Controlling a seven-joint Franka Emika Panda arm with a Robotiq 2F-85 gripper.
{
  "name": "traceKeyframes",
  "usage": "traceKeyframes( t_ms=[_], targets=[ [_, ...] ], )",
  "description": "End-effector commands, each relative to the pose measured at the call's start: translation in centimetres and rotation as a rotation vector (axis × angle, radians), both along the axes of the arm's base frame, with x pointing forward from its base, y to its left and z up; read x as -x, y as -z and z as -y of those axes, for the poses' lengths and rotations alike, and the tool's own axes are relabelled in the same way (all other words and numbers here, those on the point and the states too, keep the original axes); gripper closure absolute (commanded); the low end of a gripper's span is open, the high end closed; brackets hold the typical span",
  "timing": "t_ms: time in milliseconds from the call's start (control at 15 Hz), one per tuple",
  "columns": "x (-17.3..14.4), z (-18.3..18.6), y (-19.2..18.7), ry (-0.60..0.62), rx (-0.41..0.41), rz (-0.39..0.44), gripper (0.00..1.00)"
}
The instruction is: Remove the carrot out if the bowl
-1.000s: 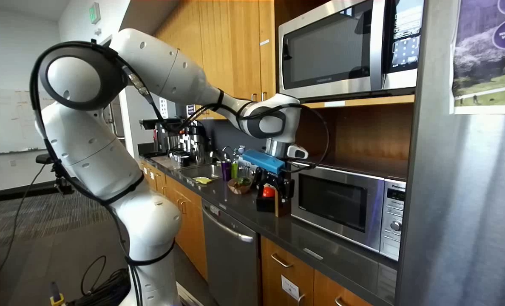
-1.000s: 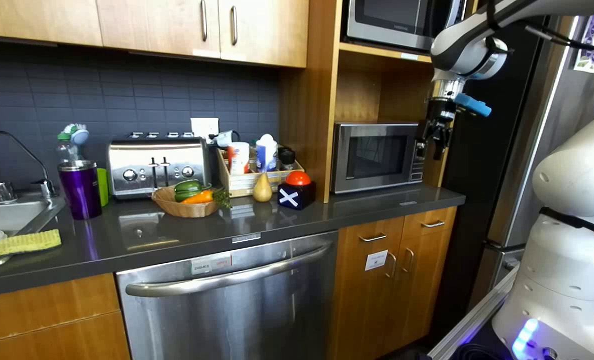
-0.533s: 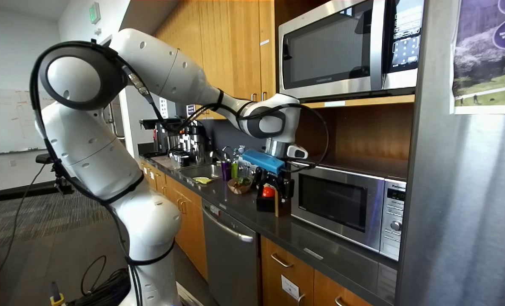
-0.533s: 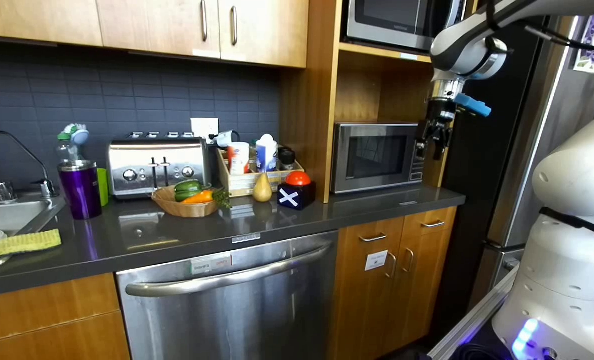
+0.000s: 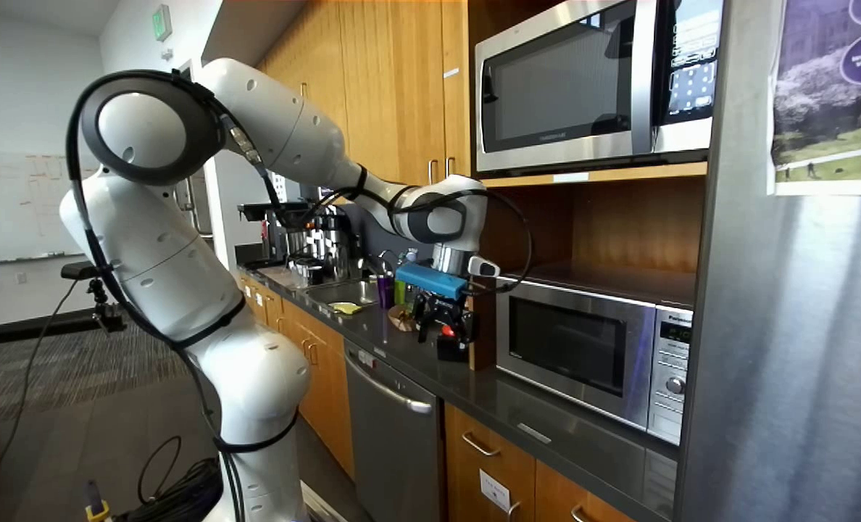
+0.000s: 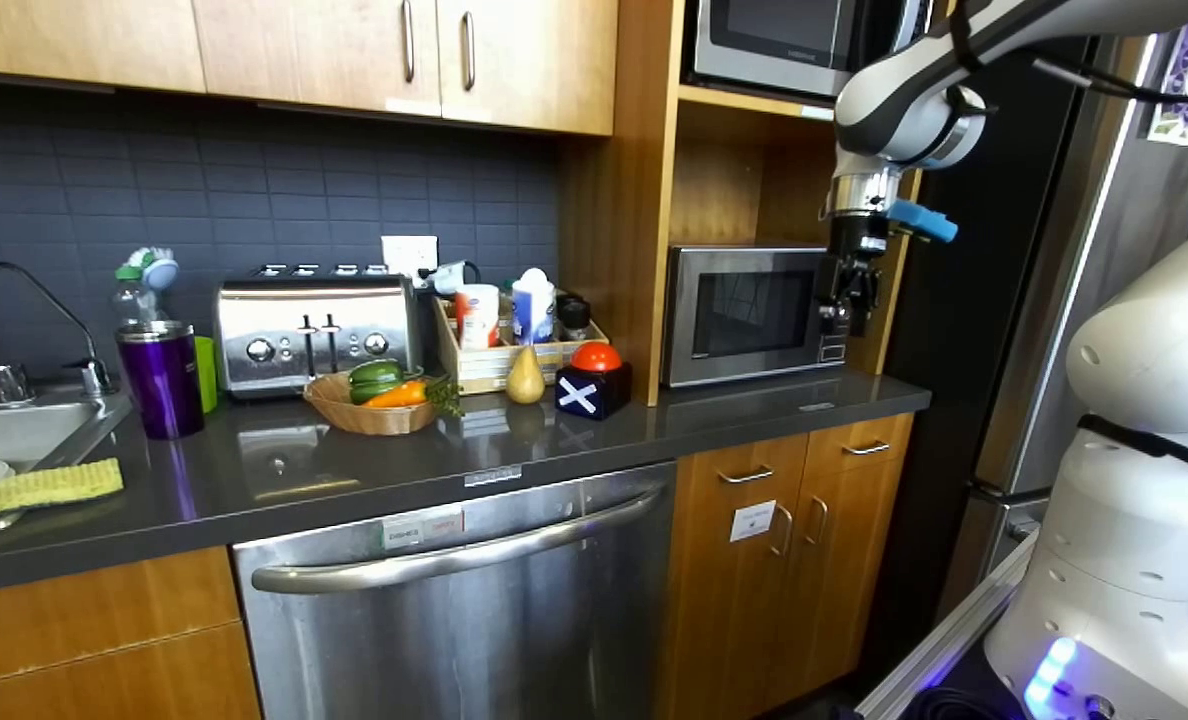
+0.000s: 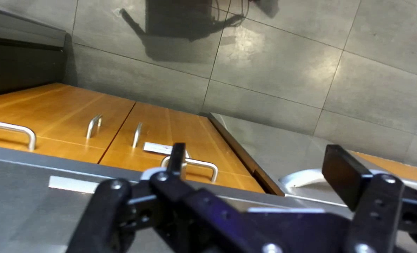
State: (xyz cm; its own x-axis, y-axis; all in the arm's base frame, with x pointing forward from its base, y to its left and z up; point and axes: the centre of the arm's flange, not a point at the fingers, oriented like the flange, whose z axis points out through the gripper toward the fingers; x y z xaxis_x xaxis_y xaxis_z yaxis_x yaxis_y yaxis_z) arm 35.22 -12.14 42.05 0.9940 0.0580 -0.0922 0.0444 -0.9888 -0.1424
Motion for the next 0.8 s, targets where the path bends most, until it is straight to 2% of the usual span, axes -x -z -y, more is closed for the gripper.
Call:
traceKeyframes(
  t_ms=[0, 733],
  targets=[
    [0.1, -4.1, 0.8, -0.100, 0.027, -0.028, 0.00],
    [-0.6, -17.9, 2.7, -0.477, 0.078, -0.094, 0.00]
  ],
)
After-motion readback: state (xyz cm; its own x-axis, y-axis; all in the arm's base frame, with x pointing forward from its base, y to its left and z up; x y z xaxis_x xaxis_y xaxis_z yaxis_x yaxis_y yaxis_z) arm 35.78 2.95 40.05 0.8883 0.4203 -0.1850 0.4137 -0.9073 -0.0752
